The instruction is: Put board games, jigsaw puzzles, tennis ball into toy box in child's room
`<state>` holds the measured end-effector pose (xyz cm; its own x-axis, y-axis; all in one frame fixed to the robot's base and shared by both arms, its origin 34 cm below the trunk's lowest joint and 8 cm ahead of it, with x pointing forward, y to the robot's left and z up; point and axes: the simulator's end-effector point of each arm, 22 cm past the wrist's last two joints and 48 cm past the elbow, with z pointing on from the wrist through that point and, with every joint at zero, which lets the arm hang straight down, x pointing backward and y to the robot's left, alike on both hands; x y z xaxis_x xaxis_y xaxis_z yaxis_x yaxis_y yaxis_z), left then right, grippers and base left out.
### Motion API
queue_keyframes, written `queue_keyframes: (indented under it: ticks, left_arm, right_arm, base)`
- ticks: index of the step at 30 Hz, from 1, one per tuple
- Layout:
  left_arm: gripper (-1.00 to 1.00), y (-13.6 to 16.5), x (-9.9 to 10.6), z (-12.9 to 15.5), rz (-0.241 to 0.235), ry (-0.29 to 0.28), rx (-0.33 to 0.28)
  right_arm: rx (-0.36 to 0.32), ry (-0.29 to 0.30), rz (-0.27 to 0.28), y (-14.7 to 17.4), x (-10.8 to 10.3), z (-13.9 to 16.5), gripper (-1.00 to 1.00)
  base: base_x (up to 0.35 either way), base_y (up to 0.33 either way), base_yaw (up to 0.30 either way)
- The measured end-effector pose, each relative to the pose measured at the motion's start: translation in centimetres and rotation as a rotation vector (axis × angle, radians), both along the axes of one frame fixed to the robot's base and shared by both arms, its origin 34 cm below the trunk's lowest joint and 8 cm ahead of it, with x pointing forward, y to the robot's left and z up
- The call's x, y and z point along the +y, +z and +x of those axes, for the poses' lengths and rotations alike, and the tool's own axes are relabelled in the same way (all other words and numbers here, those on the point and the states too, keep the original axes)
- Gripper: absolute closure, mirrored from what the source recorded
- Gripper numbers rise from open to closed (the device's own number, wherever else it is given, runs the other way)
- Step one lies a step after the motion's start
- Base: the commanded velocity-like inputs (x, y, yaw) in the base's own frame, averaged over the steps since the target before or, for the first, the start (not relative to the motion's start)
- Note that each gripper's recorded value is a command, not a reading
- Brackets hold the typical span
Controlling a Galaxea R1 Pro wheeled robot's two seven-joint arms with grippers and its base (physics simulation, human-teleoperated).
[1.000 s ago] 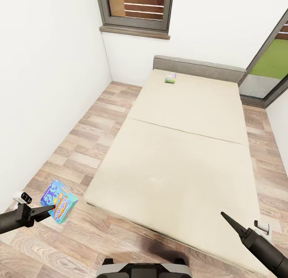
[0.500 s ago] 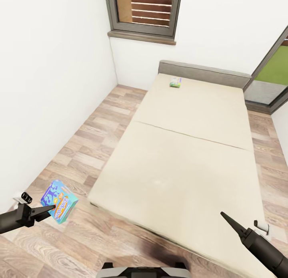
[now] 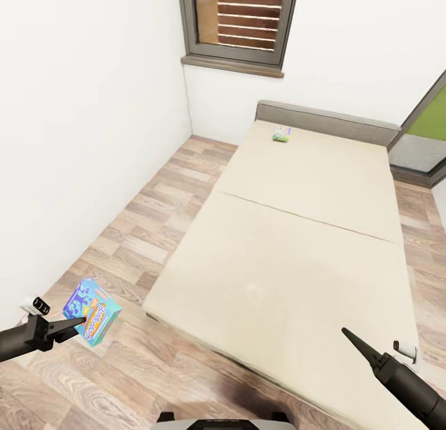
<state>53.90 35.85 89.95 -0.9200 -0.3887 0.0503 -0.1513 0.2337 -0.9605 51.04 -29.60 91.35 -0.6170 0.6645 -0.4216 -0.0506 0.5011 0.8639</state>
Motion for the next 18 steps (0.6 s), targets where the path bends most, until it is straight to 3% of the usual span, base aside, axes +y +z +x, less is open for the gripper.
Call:
queue_keyframes:
  ticks: [18]
  left_arm:
    - [1.00, 1.7, -0.4, 0.5, -0.002, -0.013, -0.046]
  right_arm:
    - [-0.027, 0.001, -0.001, 1.1, 0.1, 0.2, -1.00]
  base:
    - [0.000, 0.000, 0.128]
